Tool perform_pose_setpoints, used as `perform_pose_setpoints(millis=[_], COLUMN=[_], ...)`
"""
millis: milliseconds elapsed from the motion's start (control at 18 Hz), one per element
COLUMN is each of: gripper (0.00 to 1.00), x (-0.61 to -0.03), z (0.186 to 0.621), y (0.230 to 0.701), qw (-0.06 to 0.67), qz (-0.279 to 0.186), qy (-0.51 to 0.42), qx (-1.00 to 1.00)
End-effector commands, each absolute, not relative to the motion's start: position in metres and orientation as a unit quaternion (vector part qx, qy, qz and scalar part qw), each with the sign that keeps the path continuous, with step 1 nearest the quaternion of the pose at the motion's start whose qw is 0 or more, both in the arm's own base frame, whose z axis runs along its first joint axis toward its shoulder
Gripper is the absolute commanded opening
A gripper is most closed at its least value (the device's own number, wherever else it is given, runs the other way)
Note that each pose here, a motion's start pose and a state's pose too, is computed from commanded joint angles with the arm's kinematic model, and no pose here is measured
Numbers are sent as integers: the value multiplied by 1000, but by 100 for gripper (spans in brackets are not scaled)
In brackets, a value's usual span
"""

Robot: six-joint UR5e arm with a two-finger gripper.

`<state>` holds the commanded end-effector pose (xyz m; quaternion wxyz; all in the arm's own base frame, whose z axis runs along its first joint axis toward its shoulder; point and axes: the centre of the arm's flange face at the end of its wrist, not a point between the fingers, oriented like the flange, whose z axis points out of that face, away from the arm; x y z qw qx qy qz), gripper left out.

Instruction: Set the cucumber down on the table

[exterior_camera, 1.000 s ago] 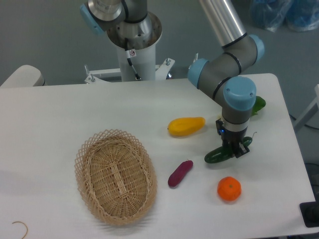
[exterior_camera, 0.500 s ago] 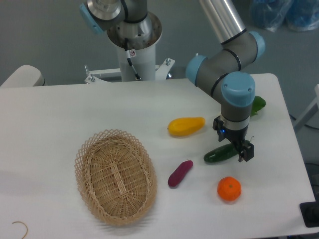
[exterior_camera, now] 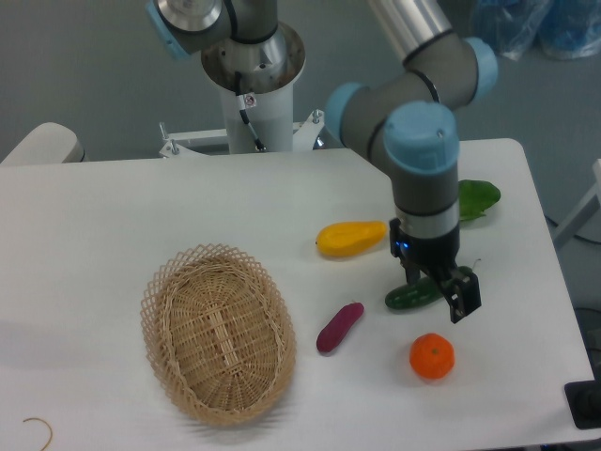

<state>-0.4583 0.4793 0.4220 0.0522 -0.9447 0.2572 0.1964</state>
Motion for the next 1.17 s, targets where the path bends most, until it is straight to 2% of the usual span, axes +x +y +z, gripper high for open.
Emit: perform_pose_setpoints(millis=[333, 444, 611, 833, 1167], gripper=[100, 100, 100, 100, 100], x=[-477, -486, -500, -512, -509], z=[502, 502, 496, 499, 498], y=[444, 431, 401, 368, 367], qw=[30, 23, 6, -4, 0], qz=[148, 136, 112, 108, 107], qy=[239, 237, 282, 337, 345], qx=[-959, -962, -953, -935, -932])
